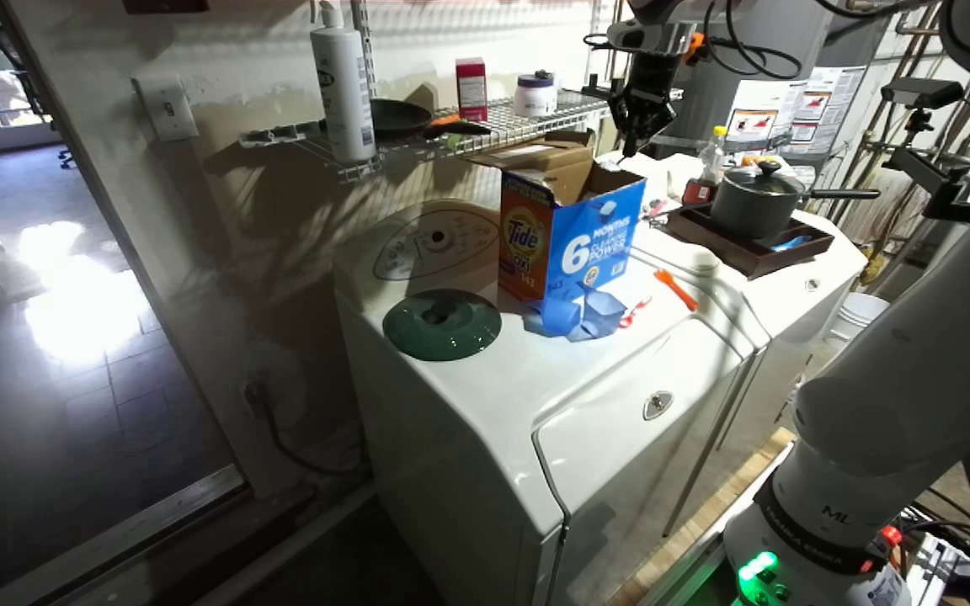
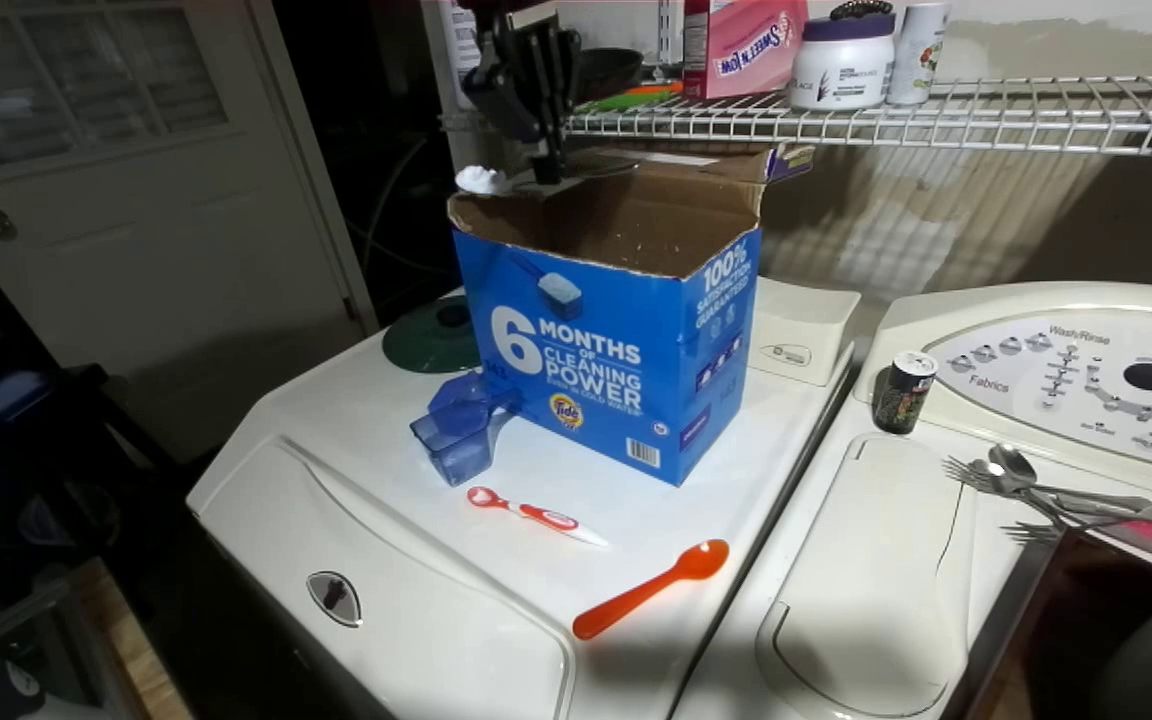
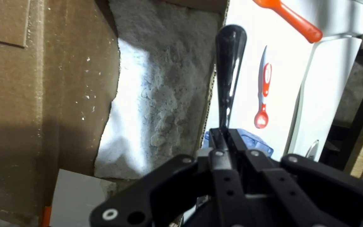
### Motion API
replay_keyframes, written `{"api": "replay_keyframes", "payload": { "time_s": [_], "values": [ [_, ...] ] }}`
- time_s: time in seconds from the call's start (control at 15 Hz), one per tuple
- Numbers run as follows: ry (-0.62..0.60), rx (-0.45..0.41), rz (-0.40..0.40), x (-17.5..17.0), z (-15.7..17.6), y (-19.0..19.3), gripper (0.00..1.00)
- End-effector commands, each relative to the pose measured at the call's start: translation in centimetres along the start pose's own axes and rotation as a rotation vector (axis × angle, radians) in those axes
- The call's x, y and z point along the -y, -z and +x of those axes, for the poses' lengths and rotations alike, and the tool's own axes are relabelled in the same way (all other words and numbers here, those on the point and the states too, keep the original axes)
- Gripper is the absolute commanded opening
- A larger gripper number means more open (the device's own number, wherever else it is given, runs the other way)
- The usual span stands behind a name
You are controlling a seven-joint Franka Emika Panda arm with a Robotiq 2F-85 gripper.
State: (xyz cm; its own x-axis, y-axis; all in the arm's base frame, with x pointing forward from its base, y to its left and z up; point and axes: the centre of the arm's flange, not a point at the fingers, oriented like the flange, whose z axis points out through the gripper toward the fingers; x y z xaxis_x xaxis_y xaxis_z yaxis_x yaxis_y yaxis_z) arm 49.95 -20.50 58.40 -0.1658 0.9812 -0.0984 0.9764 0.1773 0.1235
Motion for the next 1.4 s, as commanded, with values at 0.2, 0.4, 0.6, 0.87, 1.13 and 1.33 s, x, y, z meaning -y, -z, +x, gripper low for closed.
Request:
{"api": "replay_keyframes", "payload": {
  "time_s": [0.2,0.4,0.6,0.87,1.13,1.33],
  "values": [
    [-0.026,0.026,0.044,4.9,3.5,-0.1,0.02],
    [-0.024,0.036,0.063,6.5,4.5,-0.7,0.02],
    [-0.022,0.041,0.083,7.7,5.3,-1.3,0.02],
    [-0.020,0.038,0.096,9.0,6.1,-2.0,0.02],
    [-0.024,0.035,0.104,10.1,6.5,-2.6,0.02],
    [-0.028,0.037,0.107,10.7,6.5,-3.0,0.02]
  ]
}}
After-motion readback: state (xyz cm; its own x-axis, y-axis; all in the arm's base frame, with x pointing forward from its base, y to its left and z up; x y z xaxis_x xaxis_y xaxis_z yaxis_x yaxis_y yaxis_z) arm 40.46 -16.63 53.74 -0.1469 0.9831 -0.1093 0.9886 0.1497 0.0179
